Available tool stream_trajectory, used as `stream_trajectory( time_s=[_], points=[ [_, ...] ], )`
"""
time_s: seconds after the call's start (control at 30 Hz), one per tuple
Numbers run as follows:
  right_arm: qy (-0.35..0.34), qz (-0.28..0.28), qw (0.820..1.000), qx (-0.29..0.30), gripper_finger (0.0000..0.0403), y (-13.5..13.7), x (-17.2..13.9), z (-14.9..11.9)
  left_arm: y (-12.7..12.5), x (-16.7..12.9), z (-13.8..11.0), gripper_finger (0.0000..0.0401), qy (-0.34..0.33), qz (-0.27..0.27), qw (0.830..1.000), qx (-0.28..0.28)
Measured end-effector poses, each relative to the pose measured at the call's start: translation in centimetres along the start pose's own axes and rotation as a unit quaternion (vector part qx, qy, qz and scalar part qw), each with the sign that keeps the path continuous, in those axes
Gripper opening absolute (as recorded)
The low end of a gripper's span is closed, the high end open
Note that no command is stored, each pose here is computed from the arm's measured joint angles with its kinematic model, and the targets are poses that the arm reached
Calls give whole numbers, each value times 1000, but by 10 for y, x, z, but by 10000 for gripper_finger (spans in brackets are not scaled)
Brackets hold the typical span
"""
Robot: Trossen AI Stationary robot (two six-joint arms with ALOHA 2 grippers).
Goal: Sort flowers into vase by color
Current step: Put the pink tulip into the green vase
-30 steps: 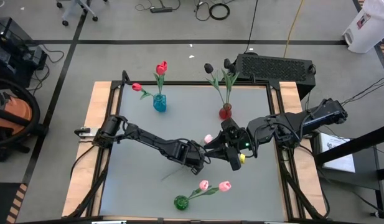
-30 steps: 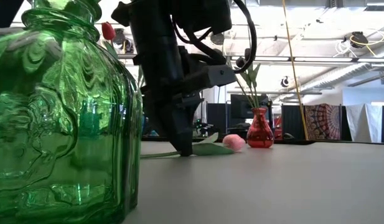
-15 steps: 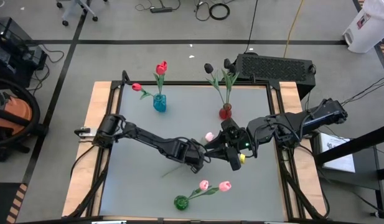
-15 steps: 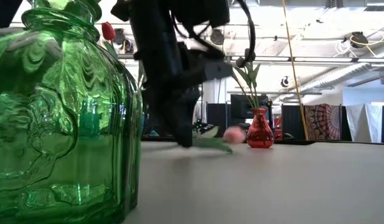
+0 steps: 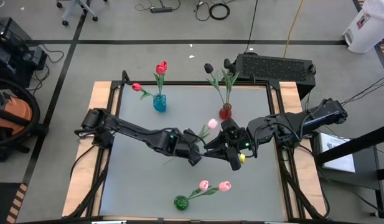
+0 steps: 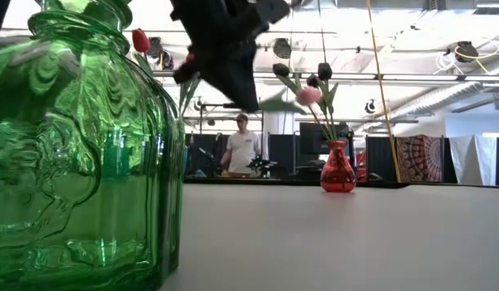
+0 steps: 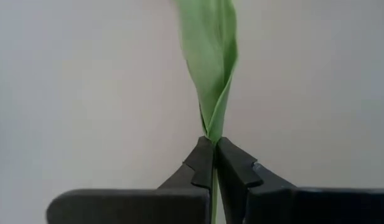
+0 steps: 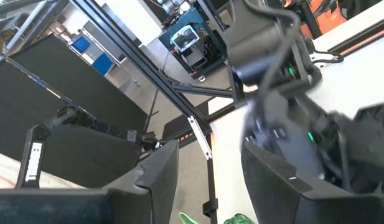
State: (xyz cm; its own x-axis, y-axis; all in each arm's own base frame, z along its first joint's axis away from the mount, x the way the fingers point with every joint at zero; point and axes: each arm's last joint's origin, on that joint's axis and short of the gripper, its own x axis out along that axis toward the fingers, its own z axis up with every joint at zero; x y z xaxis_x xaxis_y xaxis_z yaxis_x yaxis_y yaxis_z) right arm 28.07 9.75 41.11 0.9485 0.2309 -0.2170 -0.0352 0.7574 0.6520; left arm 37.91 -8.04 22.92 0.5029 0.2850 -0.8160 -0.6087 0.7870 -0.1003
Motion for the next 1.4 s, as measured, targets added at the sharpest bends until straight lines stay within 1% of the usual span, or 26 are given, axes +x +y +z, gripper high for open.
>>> stream_trajectory(
  time_s=[0.23,0.4,0.53,0.63,0.83,1.03,1.1,1.17,1.27,1.4],
  points=[
    [0,0,1000,0,167,0,0,0,12,-34,10,13,-42,16,999,-6],
    [0,0,1000,0,167,0,0,0,24,-60,13,13,-63,40,997,-1],
    [0,0,1000,0,167,0,0,0,34,-84,16,13,-89,45,995,-2],
    [0,0,1000,0,167,0,0,0,41,-106,16,13,-107,37,994,-4],
    [0,0,1000,0,167,0,0,0,53,-151,16,13,-155,1,988,-9],
    [0,0,1000,0,167,0,0,0,75,-195,7,13,-193,-11,981,-6],
    [0,0,1000,0,167,0,0,0,81,-208,4,13,-205,-23,979,0],
    [0,0,1000,0,167,0,0,0,87,-221,1,13,-213,-38,976,20],
    [0,0,1000,0,167,0,0,0,98,-240,-4,13,-228,-59,970,56],
    [0,0,1000,0,167,0,0,0,116,-264,-9,13,-247,-92,958,109]
  ],
)
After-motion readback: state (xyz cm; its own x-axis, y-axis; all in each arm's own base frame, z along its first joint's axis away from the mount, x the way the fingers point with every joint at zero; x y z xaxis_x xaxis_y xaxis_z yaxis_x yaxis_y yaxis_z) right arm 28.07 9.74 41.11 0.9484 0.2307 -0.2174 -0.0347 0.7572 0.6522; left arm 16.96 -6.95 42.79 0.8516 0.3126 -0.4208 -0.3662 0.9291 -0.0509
